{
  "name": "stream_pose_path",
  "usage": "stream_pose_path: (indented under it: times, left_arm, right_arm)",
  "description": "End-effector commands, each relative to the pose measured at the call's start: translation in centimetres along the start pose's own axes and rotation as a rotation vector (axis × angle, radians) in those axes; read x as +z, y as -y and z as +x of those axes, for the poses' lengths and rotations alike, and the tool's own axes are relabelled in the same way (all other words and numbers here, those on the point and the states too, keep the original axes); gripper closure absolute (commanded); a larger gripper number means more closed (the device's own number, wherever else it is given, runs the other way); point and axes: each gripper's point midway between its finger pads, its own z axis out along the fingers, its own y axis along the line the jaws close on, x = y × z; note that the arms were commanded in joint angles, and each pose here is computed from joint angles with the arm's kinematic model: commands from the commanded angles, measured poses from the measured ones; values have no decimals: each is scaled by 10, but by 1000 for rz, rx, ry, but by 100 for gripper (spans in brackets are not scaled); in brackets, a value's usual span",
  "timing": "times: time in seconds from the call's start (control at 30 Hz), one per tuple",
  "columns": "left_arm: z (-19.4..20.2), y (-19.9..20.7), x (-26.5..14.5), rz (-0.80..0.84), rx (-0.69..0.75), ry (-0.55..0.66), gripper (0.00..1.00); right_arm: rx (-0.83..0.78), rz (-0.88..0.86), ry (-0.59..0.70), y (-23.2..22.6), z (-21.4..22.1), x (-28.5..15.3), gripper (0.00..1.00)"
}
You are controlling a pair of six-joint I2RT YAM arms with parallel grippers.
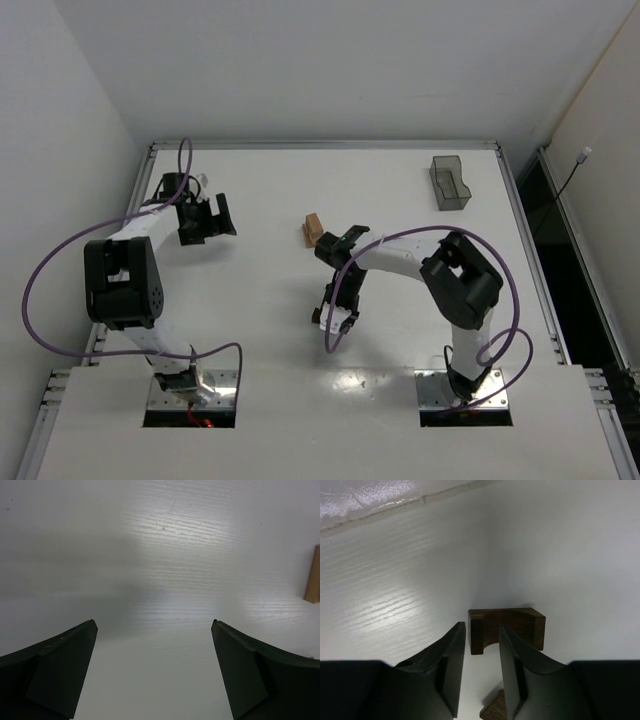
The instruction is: Build the wood block tower
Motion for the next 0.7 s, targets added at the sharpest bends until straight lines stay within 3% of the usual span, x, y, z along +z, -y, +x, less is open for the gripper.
stream_pose_path:
  times: [0.0,0.23,0.57,0.67]
  left_arm:
    - [-18,1,-2,7,7,38,2]
    - [-18,1,-2,7,7,38,2]
    - [-19,-1,-2,-2,6,40,2]
    - [-19,1,-7,0,10,53,2]
  right_arm:
    - [-42,3,16,11,-5,-1,72]
    - [-22,-30,-5,15,-5,6,75]
    - [24,-70,-70,13,4,11,100]
    - [56,-73,-81,10,6,10,100]
